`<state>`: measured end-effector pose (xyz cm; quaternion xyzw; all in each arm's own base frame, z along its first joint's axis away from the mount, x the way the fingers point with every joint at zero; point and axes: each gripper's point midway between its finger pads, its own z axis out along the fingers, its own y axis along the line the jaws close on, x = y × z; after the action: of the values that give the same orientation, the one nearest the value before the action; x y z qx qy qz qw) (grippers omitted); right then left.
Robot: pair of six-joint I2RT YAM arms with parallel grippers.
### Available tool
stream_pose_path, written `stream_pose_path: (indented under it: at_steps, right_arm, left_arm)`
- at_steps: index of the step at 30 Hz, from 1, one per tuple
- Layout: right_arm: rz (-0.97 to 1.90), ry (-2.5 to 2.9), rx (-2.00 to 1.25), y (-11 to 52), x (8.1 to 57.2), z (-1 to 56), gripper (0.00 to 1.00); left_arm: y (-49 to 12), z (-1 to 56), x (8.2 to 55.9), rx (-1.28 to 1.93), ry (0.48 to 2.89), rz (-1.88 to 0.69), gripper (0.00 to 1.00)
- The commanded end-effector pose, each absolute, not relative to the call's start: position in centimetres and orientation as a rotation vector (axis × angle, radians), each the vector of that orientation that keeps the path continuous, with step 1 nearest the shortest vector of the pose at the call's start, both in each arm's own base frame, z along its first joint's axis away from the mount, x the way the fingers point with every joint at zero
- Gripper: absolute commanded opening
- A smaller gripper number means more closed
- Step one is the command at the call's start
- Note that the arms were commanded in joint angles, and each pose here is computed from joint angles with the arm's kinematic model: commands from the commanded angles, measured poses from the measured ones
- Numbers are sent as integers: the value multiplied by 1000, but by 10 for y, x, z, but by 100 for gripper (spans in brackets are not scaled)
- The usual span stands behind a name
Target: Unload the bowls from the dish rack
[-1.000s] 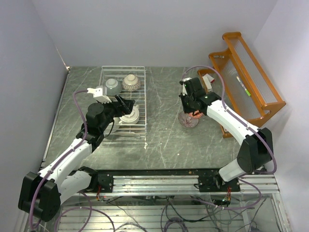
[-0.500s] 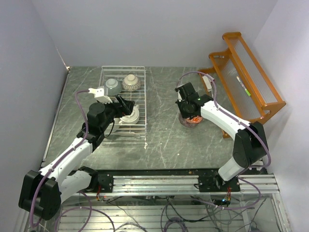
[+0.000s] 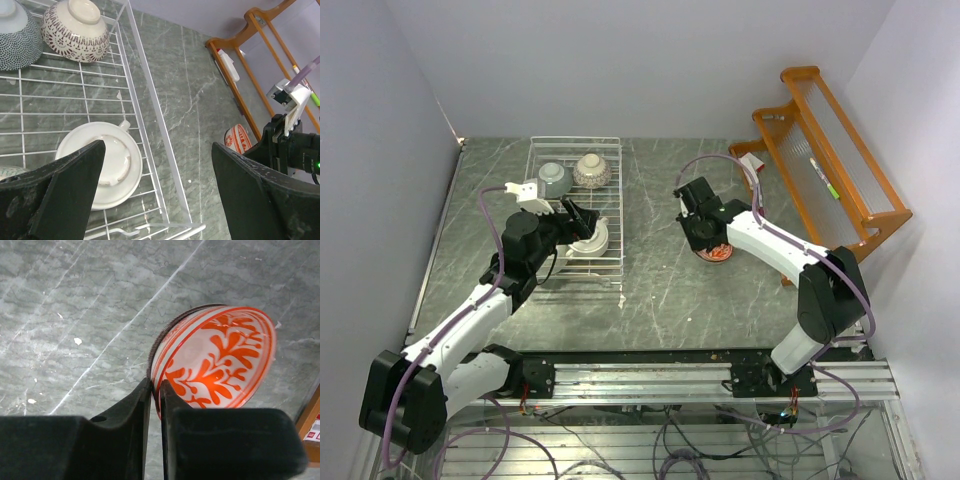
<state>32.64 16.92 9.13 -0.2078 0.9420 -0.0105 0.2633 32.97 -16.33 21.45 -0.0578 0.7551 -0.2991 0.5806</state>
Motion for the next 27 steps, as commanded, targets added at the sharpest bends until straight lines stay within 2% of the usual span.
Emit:
stream_pose_path:
  at_steps: [1,4,6,14,22,27]
  right_arm:
    - [-68,2525,-556,168,329,89,16]
    - [-59,2525,-563,170,327,88,31]
    - [-50,2518,-559,172,328,90,37]
    - [-9,2463,-517,177,327,111,39]
    - [94,2438,-524,190,325,113,16]
    - [85,2459,-523,189,324,101,8]
  left_arm:
    - [-159,218,331,-136,1749,-672,98]
    - [-159,218,330,-134,1750,-670,98]
    - [-159,219,330,-132,1750,-671,98]
    - [-159,215,328,-125,1758,-669,98]
    - [-161,212,329,-123,1763,-679,98]
    - [-159,212,328,-122,1765,-668,98]
